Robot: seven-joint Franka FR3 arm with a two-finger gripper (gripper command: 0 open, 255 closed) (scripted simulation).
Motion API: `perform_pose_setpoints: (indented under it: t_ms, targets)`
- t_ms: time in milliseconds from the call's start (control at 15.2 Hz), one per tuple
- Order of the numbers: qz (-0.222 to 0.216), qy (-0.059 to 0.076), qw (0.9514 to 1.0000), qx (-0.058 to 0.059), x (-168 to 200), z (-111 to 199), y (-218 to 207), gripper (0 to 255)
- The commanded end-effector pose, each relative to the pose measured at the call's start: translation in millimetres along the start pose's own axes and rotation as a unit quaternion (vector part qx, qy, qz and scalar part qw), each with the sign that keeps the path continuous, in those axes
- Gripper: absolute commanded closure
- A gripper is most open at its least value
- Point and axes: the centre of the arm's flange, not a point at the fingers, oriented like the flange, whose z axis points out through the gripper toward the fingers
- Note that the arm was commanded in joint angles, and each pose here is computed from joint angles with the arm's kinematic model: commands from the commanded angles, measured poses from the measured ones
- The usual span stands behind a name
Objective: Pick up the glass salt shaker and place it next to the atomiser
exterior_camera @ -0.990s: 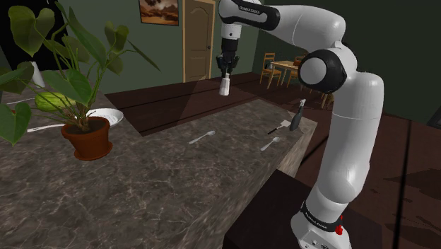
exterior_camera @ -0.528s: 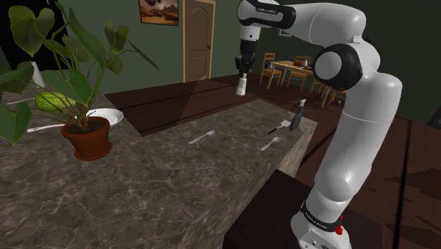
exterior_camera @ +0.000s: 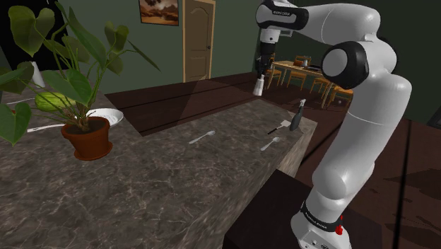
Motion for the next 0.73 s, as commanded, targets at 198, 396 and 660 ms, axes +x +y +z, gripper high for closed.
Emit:
perform_pose_setpoints:
  t_ms: [198,396,660]
  targets:
    - [-0.001,0.0,1.0,0.0,-33.1,-1.1,58.0,255]
    - [-0.001,0.0,1.0,0.0,-51.7,-1.3,93.0,255]
    - [-0.001,0.0,1.0,0.0,-76.4,-1.4,139.6,255]
